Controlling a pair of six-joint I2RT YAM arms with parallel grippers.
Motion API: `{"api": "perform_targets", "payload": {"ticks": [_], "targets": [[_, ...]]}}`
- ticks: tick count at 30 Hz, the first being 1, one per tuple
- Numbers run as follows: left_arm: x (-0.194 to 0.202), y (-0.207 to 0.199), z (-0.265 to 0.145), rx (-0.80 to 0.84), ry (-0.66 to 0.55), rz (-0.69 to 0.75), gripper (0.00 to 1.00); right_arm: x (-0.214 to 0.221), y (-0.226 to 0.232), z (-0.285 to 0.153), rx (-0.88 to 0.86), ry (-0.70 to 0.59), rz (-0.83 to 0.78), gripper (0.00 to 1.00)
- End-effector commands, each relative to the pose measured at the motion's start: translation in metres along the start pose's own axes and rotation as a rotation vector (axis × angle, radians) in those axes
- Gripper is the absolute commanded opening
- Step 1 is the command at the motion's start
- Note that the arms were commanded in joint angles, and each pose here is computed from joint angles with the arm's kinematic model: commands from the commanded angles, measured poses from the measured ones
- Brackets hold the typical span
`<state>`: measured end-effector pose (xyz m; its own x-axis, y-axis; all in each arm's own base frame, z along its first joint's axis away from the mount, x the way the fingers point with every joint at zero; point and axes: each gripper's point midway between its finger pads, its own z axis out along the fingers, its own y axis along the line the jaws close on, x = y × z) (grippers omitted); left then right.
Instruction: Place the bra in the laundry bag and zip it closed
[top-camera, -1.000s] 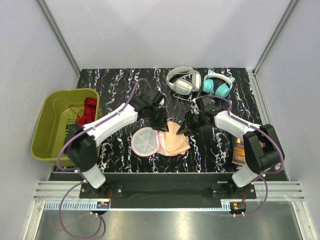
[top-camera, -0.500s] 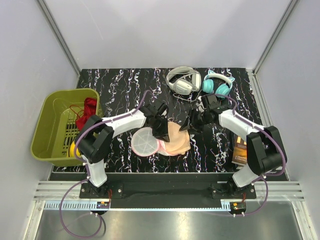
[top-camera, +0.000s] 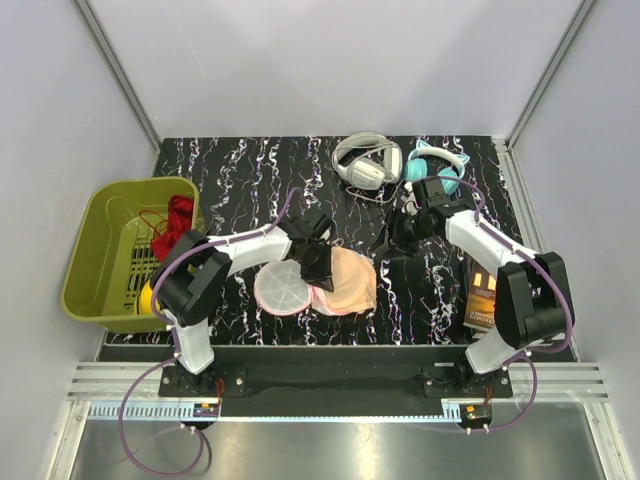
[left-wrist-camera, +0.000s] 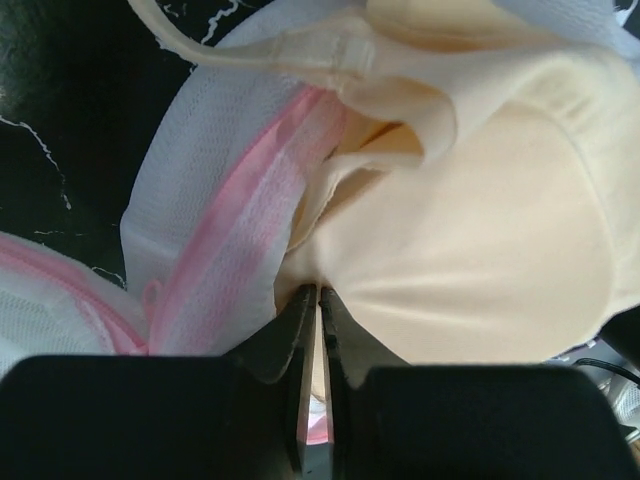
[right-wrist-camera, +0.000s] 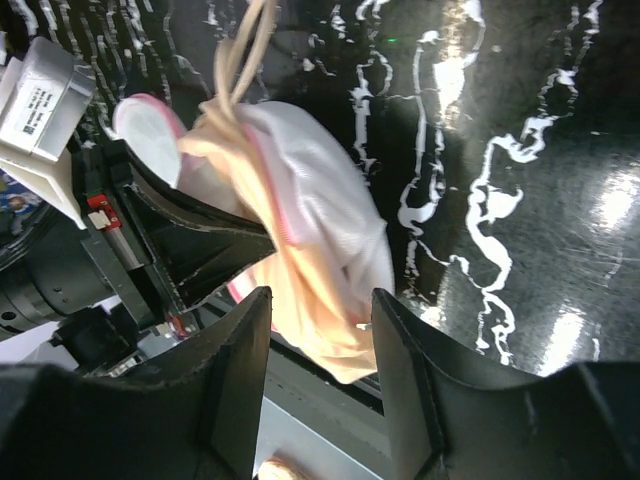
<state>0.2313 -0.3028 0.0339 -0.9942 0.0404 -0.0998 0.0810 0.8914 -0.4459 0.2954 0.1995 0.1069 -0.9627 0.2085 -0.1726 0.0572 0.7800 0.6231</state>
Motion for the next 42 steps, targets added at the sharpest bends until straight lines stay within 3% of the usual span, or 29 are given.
{"api": "perform_targets", "payload": {"ticks": [1, 5, 11, 21, 29, 35, 42], "targets": [[0.002, 0.016, 0.012, -0.04, -0.011, 0.021, 0.11, -0.002, -0.015, -0.001, 0.062, -0.015, -0.035, 0.5], [0.007, 0.023, 0.017, -0.051, -0.006, 0.018, 0.11, -0.002, -0.029, 0.003, 0.112, -0.02, -0.036, 0.35], [0.009, 0.026, 0.019, -0.056, -0.006, 0.024, 0.11, 0.003, -0.038, 0.017, 0.127, 0.019, -0.095, 0.24], [0.003, 0.017, 0.013, -0.031, -0.024, 0.026, 0.1, 0.031, -0.008, 0.031, 0.019, 0.109, -0.142, 0.29], [0.002, 0.016, 0.011, -0.032, -0.026, 0.031, 0.1, 0.042, 0.014, 0.023, -0.037, 0.107, -0.167, 0.34], [0.002, 0.015, 0.01, -0.028, -0.025, 0.03, 0.09, 0.042, 0.021, 0.029, -0.037, 0.116, -0.195, 0.48], [0.003, 0.016, 0.01, -0.027, -0.024, 0.033, 0.09, 0.05, 0.035, 0.026, -0.086, 0.133, -0.229, 0.54]]}}
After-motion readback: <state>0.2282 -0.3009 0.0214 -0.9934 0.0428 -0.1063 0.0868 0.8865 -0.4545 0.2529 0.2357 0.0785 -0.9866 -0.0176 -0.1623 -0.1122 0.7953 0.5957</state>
